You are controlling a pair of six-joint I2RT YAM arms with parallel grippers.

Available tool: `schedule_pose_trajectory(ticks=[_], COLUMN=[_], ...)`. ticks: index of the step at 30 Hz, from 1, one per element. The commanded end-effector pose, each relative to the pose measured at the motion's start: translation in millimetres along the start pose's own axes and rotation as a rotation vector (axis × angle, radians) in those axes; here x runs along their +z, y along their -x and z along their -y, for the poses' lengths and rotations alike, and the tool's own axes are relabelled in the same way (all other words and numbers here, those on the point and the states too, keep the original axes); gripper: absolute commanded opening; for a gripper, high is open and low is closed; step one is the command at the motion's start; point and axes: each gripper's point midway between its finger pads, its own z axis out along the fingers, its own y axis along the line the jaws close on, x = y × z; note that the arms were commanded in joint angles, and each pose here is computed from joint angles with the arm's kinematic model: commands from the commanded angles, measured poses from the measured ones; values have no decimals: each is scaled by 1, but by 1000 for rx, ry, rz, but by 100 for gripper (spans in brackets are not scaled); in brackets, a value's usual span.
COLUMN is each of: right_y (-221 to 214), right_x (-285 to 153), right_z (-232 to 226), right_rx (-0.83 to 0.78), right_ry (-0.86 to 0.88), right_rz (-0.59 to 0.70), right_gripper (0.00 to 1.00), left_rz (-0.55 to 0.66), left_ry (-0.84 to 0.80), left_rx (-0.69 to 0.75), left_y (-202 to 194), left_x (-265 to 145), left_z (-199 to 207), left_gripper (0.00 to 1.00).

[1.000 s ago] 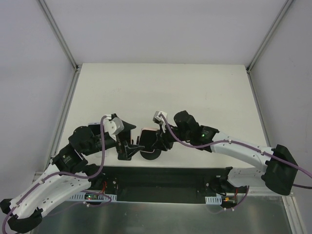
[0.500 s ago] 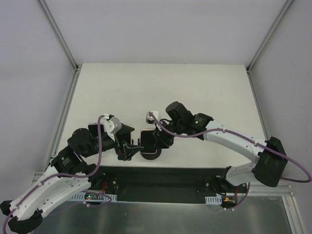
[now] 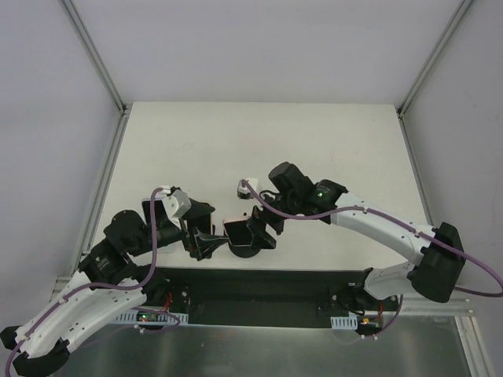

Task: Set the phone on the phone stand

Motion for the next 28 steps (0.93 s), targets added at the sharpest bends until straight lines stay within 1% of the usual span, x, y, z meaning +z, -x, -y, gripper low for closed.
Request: schedule_pose_trajectory(ticks=[1, 5, 8, 9, 10, 11, 13, 14, 16, 17, 18, 19, 20, 22, 23, 25, 26, 28], right_y=[31, 42, 41, 38, 36, 31, 21, 11, 1, -6, -8, -10, -8, -7, -4, -3, -2, -2], right_x=[-35, -66, -92, -109, -118, -141, -165, -193, -217, -240, -251, -262, -281, -305, -330, -354, -378, -405], right_z=[-19, -25, -21, -14, -9, 4, 16, 25, 28, 27, 25, 22, 12, 0, -13, -27, -41, -54], right_rx=[-38, -41, 4, 18, 58, 85, 151, 186, 224, 236, 242, 245, 229, 209, 185, 159, 137, 122], right_ry=[-19, -90, -194, -293, -352, -493, -638, -775, -876, -949, -975, -995, -1003, -1010, -1016, -1019, -1018, -1032], right_rz=[131, 212, 253, 275, 296, 332, 370, 409, 453, 507, 541, 579, 665, 762, 875, 987, 1101, 1207], right_gripper=[96, 96, 96, 96, 96, 96, 96, 96, 96, 96, 96, 96, 96, 96, 96, 96, 96, 96], left_rz=[66, 95, 112, 123, 143, 152, 192, 209, 254, 272, 287, 322, 334, 387, 414, 480, 504, 572], left_ry=[10, 15, 31, 36, 55, 62, 73, 76, 68, 65, 58, 47, 37, 24, 26, 38, 40, 45], left_rx=[8, 22, 24, 24, 18, 17, 13, 10, 12, 14, 16, 31, 39, 68, 77, 98, 105, 138], left_y=[18, 27, 35, 39, 47, 51, 67, 73, 91, 98, 105, 119, 124, 144, 152, 174, 182, 205], left_x=[-6, -11, -14, -16, -19, -20, -28, -31, -39, -43, -47, -55, -59, -74, -82, -100, -106, -126], left_z=[2, 4, 3, 3, 2, 2, 5, 6, 13, 15, 18, 24, 28, 38, 41, 47, 49, 58], left_gripper=[98, 99, 99, 99, 99, 99, 99, 99, 99, 99, 99, 99, 99, 99, 99, 99, 99, 99])
